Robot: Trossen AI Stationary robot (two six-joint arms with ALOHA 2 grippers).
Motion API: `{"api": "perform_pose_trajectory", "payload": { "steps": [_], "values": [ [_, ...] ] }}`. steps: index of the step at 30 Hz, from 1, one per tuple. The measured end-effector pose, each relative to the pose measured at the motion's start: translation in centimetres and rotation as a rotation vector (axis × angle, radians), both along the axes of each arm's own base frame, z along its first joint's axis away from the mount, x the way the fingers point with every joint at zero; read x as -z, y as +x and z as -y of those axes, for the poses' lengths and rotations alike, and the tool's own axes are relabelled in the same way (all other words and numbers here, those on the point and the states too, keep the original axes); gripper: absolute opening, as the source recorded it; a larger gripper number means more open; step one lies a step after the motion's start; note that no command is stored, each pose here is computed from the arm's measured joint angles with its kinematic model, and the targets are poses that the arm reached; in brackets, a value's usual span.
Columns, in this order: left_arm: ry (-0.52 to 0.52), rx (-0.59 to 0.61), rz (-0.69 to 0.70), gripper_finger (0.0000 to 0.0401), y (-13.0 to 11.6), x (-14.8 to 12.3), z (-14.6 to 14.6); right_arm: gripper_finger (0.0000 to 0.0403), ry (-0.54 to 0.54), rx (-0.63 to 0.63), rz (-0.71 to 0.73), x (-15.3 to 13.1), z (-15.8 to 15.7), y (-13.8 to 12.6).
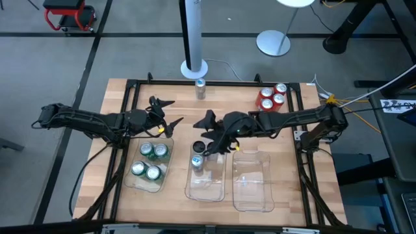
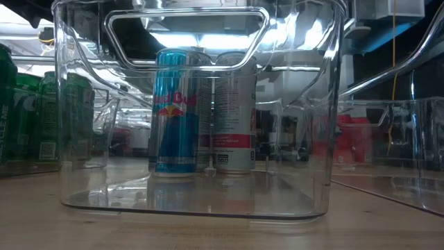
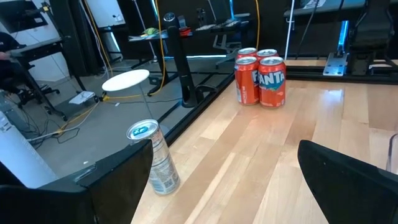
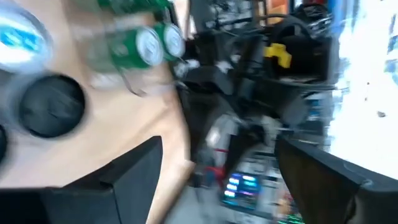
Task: Sort soda cans
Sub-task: Put the blue soda can into the middle transparent bin
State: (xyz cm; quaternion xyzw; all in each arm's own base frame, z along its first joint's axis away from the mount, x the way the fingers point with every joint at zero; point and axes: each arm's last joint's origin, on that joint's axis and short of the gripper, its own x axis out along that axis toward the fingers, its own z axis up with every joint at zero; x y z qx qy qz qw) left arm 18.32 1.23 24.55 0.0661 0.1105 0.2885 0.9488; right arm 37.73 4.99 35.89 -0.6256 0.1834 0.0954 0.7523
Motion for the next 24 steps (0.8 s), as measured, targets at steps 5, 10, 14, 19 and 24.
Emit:
{"api": "perform_pose_trajectory", "payload": {
  "steps": [5,10,14,19,24],
  "values": [
    [-0.001,0.000,0.000,0.0388,0.0,0.0,0.0,0.0312,-0.106,0.027,0.035,-1.0,0.7,0.2],
    [-0.001,0.000,0.001,0.0388,0.0,0.0,0.0,0.0352,-0.138,0.173,0.055,-2.1,3.6,0.3],
    [-0.001,0.000,0.001,0.0388,0.0,0.0,0.0,0.0394,-0.123,0.254,0.067,-2.6,6.7,0.3],
    [-0.001,0.000,0.001,0.0388,0.0,0.0,0.0,0.0378,-0.043,0.335,0.078,-2.6,11.6,-0.2],
    [-0.001,0.000,0.001,0.0388,0.0,0.0,0.0,0.0387,0.035,0.406,0.072,-1.5,16.2,-0.2]
  ]
}}
